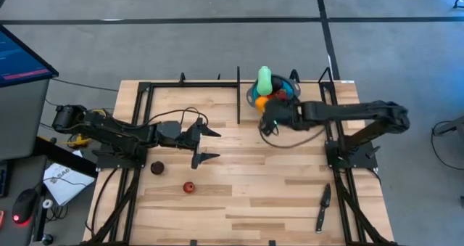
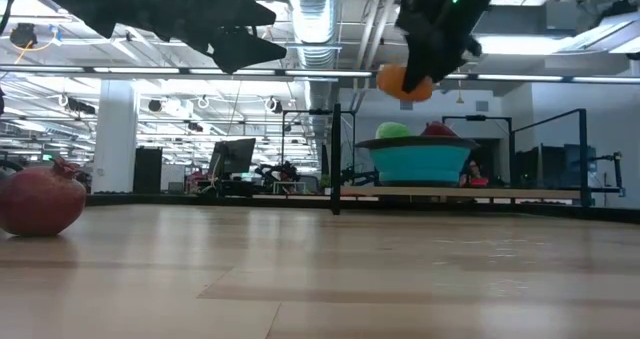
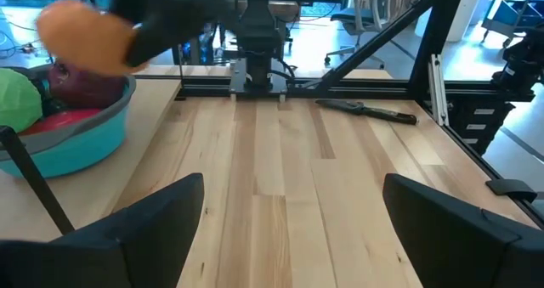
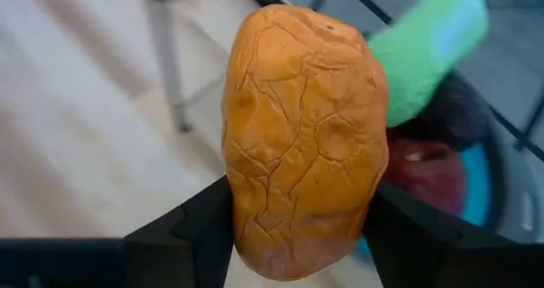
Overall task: Pick & Place Fruit
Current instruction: Put the yellow mango into the blue strainer bowl on the shelf
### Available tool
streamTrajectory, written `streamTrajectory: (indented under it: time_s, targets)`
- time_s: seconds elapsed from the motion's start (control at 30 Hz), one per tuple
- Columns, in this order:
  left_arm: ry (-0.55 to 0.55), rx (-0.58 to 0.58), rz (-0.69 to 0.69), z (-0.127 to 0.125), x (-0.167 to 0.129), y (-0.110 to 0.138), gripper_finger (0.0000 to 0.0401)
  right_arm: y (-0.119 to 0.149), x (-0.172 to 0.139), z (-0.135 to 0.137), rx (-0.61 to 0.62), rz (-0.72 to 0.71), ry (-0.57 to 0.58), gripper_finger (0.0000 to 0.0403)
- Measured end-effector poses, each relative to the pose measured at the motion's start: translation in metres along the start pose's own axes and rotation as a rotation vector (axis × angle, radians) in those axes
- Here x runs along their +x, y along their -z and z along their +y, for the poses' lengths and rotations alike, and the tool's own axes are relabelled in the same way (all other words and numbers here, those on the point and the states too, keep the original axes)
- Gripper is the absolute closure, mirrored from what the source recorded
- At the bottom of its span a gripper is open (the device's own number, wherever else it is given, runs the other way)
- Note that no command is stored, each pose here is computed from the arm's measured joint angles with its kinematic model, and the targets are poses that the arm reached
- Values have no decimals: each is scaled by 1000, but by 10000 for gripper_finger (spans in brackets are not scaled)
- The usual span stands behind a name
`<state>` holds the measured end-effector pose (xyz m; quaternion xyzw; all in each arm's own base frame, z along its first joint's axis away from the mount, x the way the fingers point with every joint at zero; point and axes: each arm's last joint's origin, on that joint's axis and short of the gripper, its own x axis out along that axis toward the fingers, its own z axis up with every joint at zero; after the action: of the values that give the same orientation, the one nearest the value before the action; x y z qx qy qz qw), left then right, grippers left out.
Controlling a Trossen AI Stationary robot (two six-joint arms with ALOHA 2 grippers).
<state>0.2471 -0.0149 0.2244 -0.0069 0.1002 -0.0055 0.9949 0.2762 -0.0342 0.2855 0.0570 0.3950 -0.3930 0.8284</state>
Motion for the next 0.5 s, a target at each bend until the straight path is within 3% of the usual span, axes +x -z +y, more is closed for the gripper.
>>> streamTrajectory:
  time_s: [0.23,0.5]
  targets:
    - [0,0,0,0,0,0,46,-7,41,-21,46,93,102,165]
    - [0,-1,0,0,0,0,46,-9,54,-27,73,124,103,163]
